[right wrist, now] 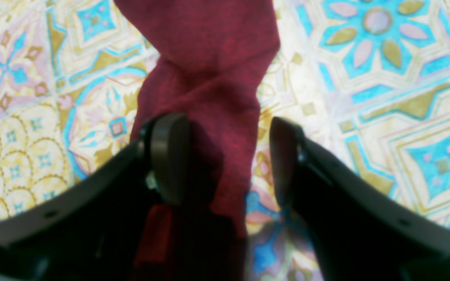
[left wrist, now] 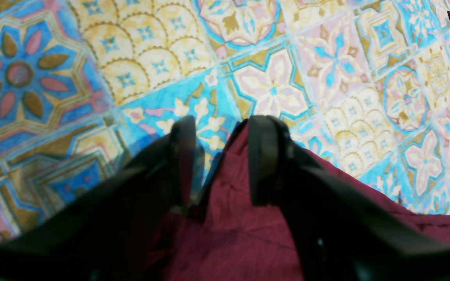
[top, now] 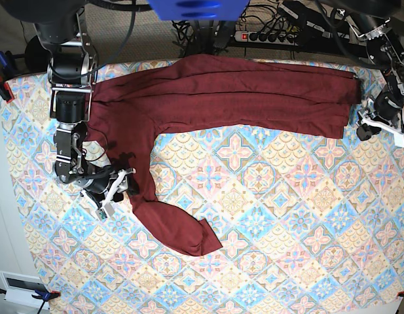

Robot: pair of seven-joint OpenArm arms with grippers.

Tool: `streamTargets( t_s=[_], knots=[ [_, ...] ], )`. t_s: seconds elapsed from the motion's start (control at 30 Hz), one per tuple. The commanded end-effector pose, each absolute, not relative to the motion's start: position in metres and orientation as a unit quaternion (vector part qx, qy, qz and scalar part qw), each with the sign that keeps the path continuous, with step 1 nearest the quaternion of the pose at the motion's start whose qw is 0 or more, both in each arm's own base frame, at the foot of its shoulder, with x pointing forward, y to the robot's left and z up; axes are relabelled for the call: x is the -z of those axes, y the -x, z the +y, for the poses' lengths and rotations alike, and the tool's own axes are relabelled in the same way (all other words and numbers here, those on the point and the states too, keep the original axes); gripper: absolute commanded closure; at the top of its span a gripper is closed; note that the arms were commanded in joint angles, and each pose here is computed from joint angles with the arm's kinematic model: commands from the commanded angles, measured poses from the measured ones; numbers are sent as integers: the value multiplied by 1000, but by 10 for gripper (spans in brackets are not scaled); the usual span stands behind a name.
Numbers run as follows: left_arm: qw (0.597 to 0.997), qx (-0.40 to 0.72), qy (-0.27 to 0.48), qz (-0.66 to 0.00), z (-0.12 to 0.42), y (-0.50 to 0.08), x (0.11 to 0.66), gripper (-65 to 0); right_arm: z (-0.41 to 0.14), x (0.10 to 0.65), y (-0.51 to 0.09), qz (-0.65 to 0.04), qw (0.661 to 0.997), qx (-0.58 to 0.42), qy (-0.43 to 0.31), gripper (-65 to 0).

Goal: Layout the t-shirt on the table in an organized manner, then fold the t-shirt properly
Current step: 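Grasp the hanging sleeve with the right gripper and fold it onto the strip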

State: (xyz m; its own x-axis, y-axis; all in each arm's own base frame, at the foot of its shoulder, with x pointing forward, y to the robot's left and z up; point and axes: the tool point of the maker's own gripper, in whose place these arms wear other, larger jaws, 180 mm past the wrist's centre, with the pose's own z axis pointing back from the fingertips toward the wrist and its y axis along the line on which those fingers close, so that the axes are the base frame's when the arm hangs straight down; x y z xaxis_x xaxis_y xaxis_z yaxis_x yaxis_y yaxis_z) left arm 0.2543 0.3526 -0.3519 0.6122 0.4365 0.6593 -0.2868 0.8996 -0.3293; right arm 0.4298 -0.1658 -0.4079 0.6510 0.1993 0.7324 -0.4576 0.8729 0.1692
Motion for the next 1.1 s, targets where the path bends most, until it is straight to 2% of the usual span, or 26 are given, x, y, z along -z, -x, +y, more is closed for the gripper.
streamTargets(
  t_s=[0.0,0.17,0.23,0.37,0.47,0.5,0.7,1.07],
  knots=[
    [885,-194,89,-414,360,-262,336,-225,-172,393,-443,-396,884,-179,-171,-317],
    [885,-194,89,-414,360,-262,336,-225,-156,411,-431,-364,890,-213,-173,-315],
    [885,-194,89,-413,360,-262,337,-225,-152,414,-428,-357,890,-225,-173,-290],
    [885,-194,89,-413,360,-261,337,-225,-148,416,-426,-351,890,-234,-172,-157],
    [885,-194,89,-413,360,-261,337,-225,-150,418,-425,-349,892,-231,-172,-22],
    [885,-194,89,-413,360,-261,337,-225,-150,417,-425,-351,891,-229,-173,0],
    [885,-193,90,-415,359,-263,336,-225,-137,383,-427,-385,867,-279,-149,0],
    [884,-193,90,-417,360,-264,335,-225,-96,340,-354,-406,820,-393,-94,0]
  ],
)
